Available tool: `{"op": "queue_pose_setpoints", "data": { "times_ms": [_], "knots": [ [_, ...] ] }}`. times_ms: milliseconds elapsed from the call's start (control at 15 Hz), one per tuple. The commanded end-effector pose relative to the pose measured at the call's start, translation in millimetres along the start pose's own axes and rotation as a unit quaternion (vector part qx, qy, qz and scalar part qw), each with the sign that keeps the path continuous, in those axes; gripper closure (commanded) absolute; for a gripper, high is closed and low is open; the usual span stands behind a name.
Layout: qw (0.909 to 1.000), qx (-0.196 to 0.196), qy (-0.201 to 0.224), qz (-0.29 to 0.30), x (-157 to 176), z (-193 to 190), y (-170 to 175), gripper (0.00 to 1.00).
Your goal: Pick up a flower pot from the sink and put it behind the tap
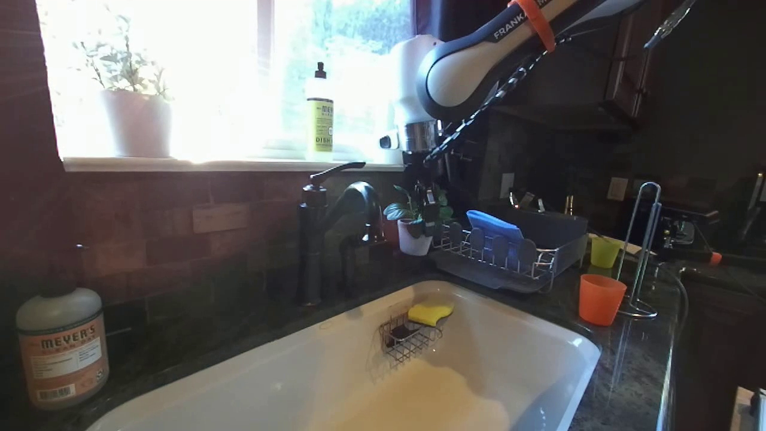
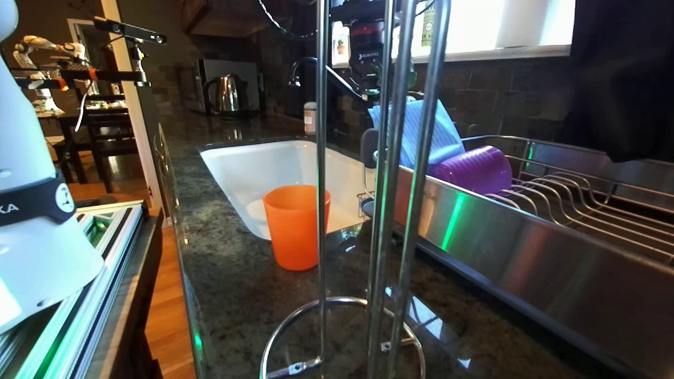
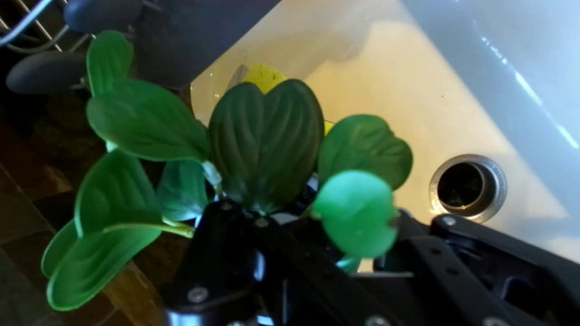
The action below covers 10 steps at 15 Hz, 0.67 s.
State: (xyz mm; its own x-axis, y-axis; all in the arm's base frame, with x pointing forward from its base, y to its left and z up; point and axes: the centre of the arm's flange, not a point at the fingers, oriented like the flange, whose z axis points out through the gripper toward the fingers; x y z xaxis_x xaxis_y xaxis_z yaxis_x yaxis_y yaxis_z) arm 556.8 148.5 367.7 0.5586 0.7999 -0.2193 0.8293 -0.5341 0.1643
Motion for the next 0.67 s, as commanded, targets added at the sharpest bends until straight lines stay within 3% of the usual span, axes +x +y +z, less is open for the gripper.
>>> {"op": "queue_pose_setpoints", "data": {
  "times_ms": [0,333,600],
  "knots": [
    [0.9951,-0.003,-0.026,-0.096,5,12,-17,1.0],
    [0.9768,0.034,-0.108,-0.182,-9,32,-8,1.0],
    [0.9611,0.042,-0.215,-0.168,-12,57,19,1.0]
  ]
}}
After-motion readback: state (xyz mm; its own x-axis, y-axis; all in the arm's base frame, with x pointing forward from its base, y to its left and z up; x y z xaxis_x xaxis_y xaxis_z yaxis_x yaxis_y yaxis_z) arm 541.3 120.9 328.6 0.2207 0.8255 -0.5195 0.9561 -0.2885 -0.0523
